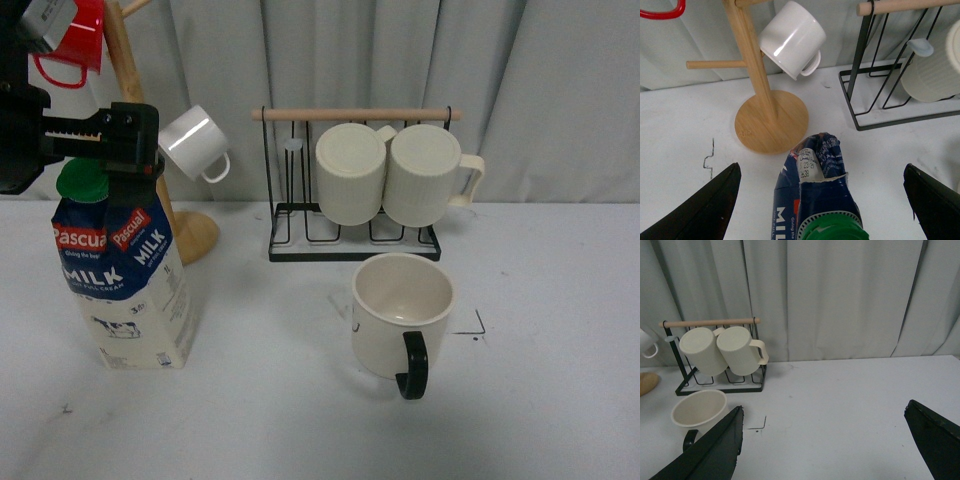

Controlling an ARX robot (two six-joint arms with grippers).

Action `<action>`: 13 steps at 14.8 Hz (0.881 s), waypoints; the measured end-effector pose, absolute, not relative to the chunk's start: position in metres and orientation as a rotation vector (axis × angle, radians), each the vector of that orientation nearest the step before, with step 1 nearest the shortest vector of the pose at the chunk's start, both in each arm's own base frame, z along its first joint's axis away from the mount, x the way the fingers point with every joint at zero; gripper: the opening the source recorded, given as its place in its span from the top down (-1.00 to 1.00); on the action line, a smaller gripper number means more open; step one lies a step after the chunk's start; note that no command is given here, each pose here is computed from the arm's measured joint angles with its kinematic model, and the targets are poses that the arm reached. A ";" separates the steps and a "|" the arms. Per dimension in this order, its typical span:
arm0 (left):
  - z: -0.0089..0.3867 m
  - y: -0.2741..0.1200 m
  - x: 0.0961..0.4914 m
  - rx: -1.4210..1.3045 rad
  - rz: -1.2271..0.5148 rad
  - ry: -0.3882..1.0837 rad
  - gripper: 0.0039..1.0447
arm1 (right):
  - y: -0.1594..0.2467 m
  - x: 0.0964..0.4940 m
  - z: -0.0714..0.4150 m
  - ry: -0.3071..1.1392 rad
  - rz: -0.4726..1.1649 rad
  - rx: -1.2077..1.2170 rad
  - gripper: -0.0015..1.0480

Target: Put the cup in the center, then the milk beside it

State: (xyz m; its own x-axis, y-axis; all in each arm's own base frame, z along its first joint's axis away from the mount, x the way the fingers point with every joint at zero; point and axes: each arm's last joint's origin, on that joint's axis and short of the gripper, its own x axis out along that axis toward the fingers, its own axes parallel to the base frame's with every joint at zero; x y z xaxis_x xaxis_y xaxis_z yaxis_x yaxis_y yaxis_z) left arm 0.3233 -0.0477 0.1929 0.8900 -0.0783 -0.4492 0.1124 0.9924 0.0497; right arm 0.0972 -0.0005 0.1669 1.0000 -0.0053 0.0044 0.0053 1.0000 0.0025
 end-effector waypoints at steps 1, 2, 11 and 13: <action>0.185 -0.047 0.325 0.079 -0.088 0.482 -0.88 | -0.001 0.097 0.167 -0.004 -0.005 0.003 -0.87; 0.179 -0.046 0.325 0.083 -0.076 0.491 -0.88 | -0.001 0.097 0.167 -0.004 -0.005 0.003 -0.87; 0.161 -0.055 0.322 0.098 -0.077 0.527 0.48 | -0.001 0.097 0.167 -0.004 -0.005 0.002 -0.87; 0.170 -0.065 0.313 0.085 -0.113 0.553 0.61 | -0.001 0.097 0.167 -0.004 -0.005 0.003 -0.87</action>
State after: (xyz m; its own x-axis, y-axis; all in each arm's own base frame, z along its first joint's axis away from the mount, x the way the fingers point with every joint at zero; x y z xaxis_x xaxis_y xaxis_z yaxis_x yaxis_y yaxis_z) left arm 0.3132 -0.0654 0.1699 0.8450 -0.0842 -0.5282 0.1301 0.9902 0.0504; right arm 0.0972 -0.0005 0.1669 1.0000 -0.0053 0.0044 0.0053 1.0000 0.0029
